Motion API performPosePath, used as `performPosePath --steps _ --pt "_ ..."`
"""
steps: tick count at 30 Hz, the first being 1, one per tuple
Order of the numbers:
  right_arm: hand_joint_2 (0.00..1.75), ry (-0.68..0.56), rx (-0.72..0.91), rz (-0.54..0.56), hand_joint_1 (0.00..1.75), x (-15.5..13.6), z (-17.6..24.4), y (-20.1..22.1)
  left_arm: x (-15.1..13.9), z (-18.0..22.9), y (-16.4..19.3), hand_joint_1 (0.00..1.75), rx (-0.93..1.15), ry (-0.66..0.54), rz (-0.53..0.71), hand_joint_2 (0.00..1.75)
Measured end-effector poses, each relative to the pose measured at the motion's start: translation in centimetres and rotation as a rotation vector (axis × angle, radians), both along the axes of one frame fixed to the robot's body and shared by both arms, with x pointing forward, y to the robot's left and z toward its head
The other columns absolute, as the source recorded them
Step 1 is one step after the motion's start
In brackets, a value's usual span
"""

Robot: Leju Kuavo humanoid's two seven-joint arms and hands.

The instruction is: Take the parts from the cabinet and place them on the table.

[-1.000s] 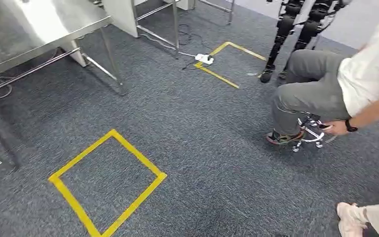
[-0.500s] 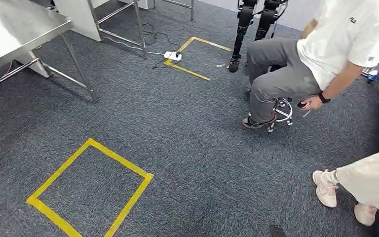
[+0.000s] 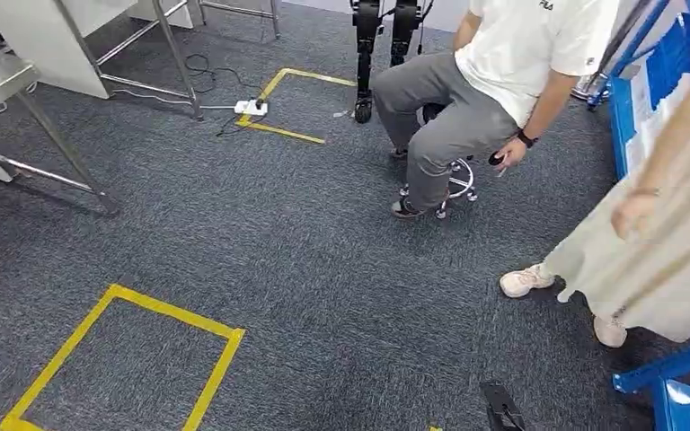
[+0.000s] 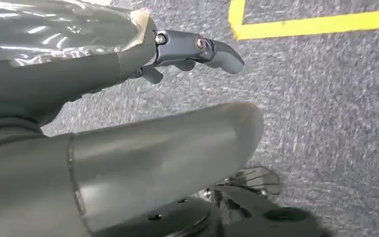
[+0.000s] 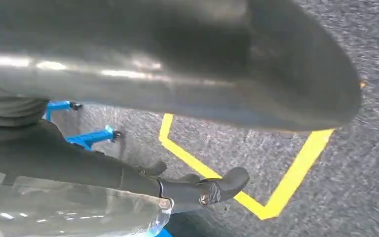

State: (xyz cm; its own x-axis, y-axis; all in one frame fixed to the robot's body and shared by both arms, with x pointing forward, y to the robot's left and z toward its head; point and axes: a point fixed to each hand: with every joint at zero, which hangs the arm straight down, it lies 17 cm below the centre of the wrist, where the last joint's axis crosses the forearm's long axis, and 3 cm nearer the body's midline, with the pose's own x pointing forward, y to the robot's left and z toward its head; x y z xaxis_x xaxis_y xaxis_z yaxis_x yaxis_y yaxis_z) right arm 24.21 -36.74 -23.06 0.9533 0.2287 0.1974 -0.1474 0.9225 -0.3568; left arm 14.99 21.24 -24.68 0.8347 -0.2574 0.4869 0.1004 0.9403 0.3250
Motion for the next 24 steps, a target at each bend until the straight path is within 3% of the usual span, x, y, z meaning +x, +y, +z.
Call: performPosePath --steps 24 --pt "0.00 -0.003 -0.002 0.034 0.00 -0.5 -0.2 -0.7 -0.1 -0.1 1.1 0.00 0.004 -0.006 0.048 0.00"
